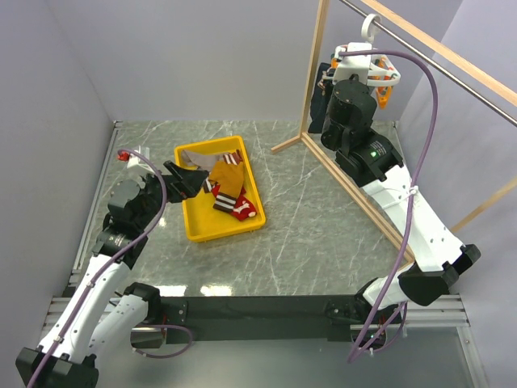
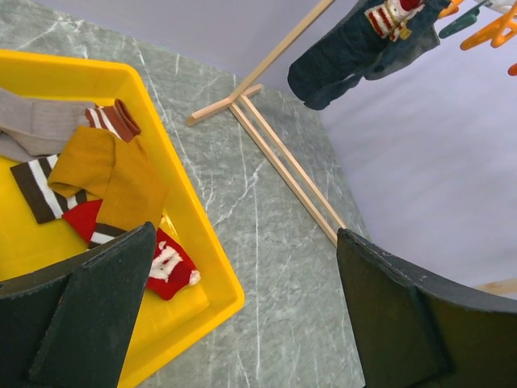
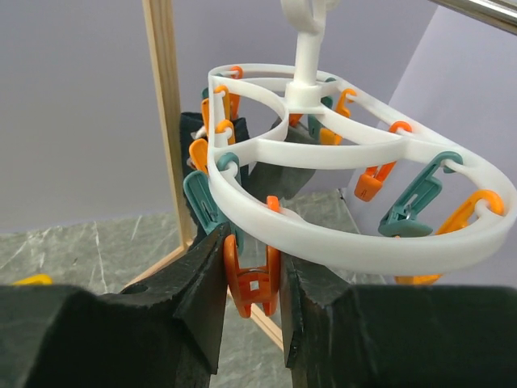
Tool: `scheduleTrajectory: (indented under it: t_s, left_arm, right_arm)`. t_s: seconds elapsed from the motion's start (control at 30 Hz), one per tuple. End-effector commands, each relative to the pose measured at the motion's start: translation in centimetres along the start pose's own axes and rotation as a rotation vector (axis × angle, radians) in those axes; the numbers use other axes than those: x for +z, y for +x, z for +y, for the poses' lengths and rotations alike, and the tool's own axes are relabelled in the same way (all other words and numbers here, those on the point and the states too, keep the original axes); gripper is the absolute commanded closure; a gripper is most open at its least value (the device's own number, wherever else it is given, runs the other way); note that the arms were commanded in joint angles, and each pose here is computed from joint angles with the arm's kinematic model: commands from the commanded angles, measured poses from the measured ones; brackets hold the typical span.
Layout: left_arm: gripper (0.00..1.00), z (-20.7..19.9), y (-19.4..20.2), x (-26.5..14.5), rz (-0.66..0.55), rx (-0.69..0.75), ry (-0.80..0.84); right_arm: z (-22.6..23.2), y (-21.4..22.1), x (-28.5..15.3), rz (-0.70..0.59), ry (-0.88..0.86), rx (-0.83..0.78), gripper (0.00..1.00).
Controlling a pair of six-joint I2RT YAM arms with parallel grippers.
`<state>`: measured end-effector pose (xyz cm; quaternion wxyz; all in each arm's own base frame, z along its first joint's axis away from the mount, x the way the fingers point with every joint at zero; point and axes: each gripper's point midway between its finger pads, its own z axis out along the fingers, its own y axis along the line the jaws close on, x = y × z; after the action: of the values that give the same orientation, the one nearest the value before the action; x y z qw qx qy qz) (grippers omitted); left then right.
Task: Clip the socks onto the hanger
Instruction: Open the clamp at the hanger.
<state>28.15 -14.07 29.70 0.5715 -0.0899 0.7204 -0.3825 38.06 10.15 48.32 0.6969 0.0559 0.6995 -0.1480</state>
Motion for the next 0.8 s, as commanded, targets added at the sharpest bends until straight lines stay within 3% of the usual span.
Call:
scheduleTrajectory:
  t_s: [0.0,0.23,0.5,0.77]
  left_arm:
    - [0.01,-1.4,-0.4,-0.1,-0.012,-0.004,0.064]
    - [0.01,-0.3,-0.1,0.9,-0.013,-0.062,-0.015]
    - [0.02,4.1,2.2,4.0,0.075,-0.050,-0.378]
    - [0.05,7.6,4.6,8.0,0.143,-0.075,-0.507]
  right_arm:
    - [-0.4,-1.2,-0.3,-0.020,-0.018,0.053,0.89]
    - [-0.4,-1.0,-0.4,-0.015,-0.048,0.112,0.98]
    - [0.5,-0.8,-0.2,0.001,-0.093,0.171,0.98]
    - [0.4,-0.2,-0.6,0.000,-0.133,0.215,0.96]
